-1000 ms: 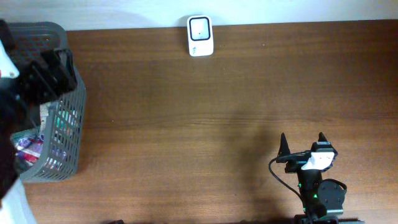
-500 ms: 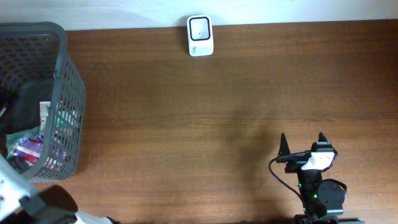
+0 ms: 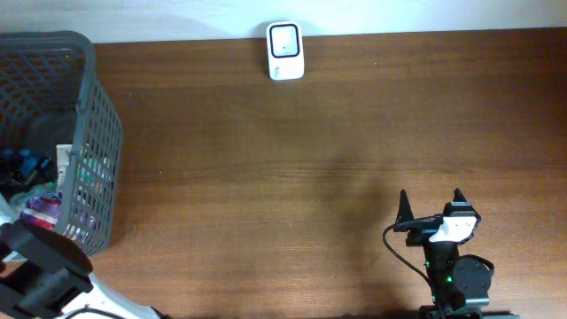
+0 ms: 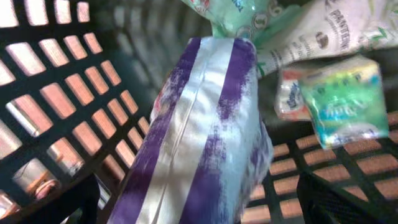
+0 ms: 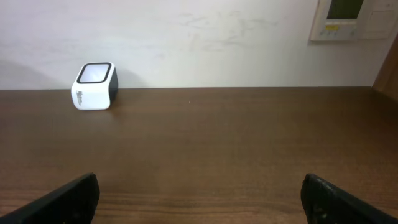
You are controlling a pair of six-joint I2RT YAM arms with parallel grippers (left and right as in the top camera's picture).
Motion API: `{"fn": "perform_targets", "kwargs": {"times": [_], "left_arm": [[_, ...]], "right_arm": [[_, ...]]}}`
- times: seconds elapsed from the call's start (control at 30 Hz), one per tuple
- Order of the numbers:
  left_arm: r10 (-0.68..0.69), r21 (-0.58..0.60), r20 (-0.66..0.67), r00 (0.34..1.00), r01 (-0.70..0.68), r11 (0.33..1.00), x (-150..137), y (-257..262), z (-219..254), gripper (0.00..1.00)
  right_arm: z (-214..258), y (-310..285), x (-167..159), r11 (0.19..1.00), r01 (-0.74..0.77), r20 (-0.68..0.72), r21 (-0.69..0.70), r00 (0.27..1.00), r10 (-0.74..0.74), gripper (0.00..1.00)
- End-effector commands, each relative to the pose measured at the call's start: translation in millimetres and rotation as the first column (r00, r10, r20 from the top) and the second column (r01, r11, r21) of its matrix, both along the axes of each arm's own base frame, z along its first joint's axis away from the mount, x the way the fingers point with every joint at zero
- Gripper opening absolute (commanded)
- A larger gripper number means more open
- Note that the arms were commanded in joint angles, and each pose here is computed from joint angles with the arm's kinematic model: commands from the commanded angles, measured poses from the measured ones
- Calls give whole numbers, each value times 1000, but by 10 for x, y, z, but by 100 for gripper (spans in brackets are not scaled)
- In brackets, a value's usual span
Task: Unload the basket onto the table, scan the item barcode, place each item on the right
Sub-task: 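Reach the left gripper into the basket and grasp the purple-white tissue pack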
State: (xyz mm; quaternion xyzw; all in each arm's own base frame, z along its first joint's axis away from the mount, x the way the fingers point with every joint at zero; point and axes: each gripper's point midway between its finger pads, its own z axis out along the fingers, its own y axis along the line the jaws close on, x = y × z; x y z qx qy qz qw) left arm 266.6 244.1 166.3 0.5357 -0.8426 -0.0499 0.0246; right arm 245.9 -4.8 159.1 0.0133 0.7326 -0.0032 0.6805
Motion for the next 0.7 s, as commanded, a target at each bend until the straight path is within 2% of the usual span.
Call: {"fn": "perform_targets", "kwargs": {"times": [0.0,0.07,0.13,0.17,0.23,0.37,0.5,0.53,0.6,0.67], "left_arm": [[16,-52,-42,999,-18,998,-68,-74,-289,100],[15,-62,-53,998,-19,998,-88,-91,-392,92],[15,-72,-65,998,-20,997,-115,-114,-447,78],[15,-74,-68,998,-20,997,-122,-120,-449,66],[15,-86,-62,998,-21,996,-114,-143,-449,24],[22,-104,3,1000,-21,994,10,-163,-269,19],[13,11,147,989,-15,1000,206,-1,465,16],[-3,76,249,969,-16,997,314,54,834,15],[-67,180,457,887,-18,984,467,30,1530,17],[-120,258,562,818,-35,966,474,-16,1989,16]], "right_arm": [[-36,-2,0,1000,3,-5,-7,1000,-3,99],[-36,-3,0,1000,3,-5,-7,1000,-3,99],[-36,-3,0,1000,3,-5,-7,1000,-3,99],[-36,-2,0,1000,3,-5,-7,1000,-3,99],[-36,-3,0,1000,3,-5,-7,1000,-3,99],[-36,-3,0,1000,3,-5,-7,1000,-3,99],[-36,-3,0,1000,3,-5,-7,1000,-3,99],[-36,-3,0,1000,3,-5,-7,1000,-3,99],[-36,-3,0,1000,3,-5,-7,1000,-3,99],[-36,-2,0,1000,3,-5,-7,1000,-3,99]]}}
